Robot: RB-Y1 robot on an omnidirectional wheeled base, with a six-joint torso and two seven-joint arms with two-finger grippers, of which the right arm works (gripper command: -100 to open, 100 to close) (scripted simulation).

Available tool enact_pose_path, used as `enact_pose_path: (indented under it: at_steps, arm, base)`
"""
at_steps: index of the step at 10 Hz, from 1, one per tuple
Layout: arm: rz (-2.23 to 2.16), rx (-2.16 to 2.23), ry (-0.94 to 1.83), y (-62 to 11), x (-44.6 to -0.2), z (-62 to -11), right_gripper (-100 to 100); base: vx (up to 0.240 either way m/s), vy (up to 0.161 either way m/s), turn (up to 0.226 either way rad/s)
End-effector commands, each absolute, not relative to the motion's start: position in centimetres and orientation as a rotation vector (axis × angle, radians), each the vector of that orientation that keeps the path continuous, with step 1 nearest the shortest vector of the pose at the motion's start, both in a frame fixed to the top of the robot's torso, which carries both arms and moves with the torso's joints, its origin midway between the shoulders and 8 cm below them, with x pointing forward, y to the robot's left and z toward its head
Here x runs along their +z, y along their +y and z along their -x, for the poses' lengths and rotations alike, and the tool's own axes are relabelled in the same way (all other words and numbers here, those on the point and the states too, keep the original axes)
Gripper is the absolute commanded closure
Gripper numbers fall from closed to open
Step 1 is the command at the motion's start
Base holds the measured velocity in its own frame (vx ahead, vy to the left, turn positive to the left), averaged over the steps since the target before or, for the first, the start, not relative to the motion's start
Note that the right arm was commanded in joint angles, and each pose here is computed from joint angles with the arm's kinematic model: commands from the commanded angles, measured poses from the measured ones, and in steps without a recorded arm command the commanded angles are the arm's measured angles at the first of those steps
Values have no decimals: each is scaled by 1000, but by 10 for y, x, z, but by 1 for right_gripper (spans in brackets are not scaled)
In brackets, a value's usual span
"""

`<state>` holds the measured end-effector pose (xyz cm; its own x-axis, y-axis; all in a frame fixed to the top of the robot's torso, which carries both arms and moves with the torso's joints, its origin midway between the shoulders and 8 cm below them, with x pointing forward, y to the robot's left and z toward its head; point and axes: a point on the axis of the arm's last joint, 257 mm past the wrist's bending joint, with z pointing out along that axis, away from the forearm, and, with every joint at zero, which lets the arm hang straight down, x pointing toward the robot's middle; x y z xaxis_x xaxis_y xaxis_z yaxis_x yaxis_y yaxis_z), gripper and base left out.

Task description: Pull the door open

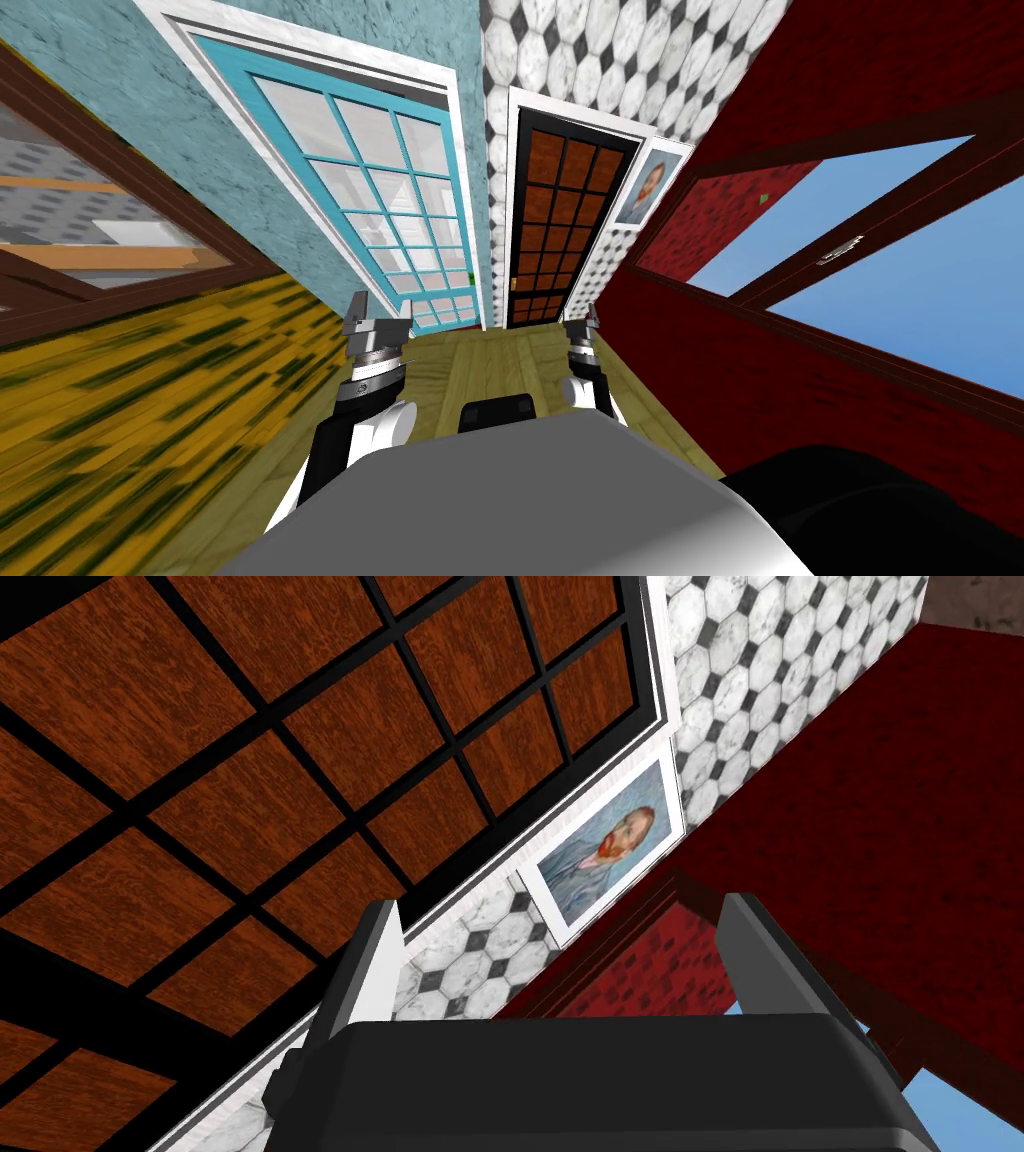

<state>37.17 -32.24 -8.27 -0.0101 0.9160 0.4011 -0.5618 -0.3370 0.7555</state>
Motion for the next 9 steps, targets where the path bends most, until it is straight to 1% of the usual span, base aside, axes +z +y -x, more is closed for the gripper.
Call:
enact_pose_path:
  at_steps: [1, 9]
  arm:
    - [-1103, 1646, 452, -327, -96, -375, -100]
    - [-1289, 1745, 338, -355, -157, -381, -100]
  base:
    - [105, -17, 150]
    - [101, -21, 173]
